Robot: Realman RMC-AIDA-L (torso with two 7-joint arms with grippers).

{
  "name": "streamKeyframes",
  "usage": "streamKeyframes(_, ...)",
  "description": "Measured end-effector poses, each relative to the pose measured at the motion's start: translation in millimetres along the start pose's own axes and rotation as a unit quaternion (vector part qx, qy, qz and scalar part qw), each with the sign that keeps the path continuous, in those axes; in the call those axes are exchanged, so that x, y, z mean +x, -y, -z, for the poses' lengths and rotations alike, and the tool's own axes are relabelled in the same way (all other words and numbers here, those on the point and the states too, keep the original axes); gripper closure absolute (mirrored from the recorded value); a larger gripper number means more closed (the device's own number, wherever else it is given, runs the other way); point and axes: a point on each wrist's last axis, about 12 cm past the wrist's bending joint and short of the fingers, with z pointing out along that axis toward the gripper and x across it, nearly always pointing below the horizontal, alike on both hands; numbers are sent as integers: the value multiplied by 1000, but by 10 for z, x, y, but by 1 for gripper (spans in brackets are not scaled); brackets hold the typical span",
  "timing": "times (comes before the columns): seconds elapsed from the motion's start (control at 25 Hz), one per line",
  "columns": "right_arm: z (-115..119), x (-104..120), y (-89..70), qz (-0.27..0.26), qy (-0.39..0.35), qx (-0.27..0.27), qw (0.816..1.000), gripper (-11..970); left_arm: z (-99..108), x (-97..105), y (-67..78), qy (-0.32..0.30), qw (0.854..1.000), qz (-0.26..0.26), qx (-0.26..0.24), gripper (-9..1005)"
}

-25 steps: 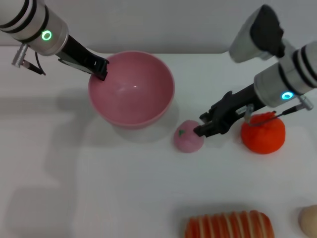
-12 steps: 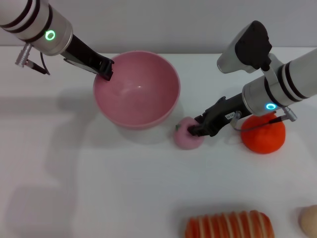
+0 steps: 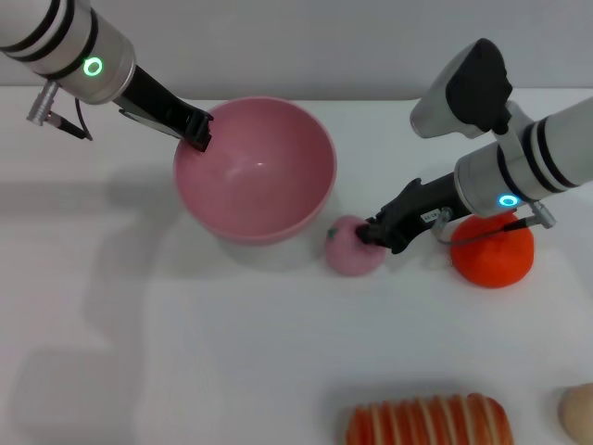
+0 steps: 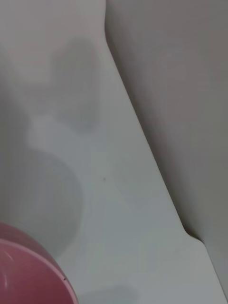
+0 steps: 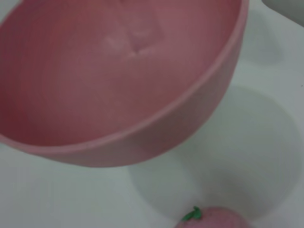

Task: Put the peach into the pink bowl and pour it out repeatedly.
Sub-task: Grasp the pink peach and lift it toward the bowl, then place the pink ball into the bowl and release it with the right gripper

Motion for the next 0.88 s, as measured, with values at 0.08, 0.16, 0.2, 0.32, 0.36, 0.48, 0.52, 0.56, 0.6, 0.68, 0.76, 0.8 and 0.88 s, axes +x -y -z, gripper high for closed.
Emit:
streamKeyframes(0.08,30,18,26,-2,6,7,1000,932,-3,11,-7,-1,1000,1,0,950)
streamKeyframes(0.16,116,23,84,-7,20,26,999,932,-3,15,-12,-1,1000,2,0,950)
streamKeyframes(0.2,178,15,120,-11,29,39,999,932,-2,16,-15,-1,1000,2,0,950)
streamKeyframes(0.32,473,-68,223,-19,66,90,994,933,-1,18,-15,-2,1000,1,-1,950)
streamKeyframes(0.36,577,-103,246,-19,79,106,991,933,-1,17,-14,-2,1000,0,0,950)
streamKeyframes(0.48,937,-204,308,-20,127,158,979,929,-1,13,-9,-2,1000,-3,0,950)
streamKeyframes(0.52,1048,-238,320,-18,143,173,974,928,-1,13,-8,-2,1000,-4,0,950)
streamKeyframes(0.56,1153,-289,314,-15,160,184,970,926,-2,12,-6,-2,1000,-5,0,950)
streamKeyframes(0.6,1258,-354,296,-8,178,192,965,924,-4,11,-4,-1,1000,-5,1,950)
streamKeyframes(0.68,1429,-508,208,13,212,196,957,920,-4,11,-4,-1,1000,-5,1,950)
streamKeyframes(0.76,1522,-639,96,36,234,186,954,917,-11,1,6,-2,1000,-7,2,950)
streamKeyframes(0.8,1544,-704,31,48,242,176,953,915,-11,-2,8,-1,1000,-7,2,950)
streamKeyframes(0.88,1542,-814,-86,70,250,151,954,911,-11,-6,10,0,1000,-7,2,950)
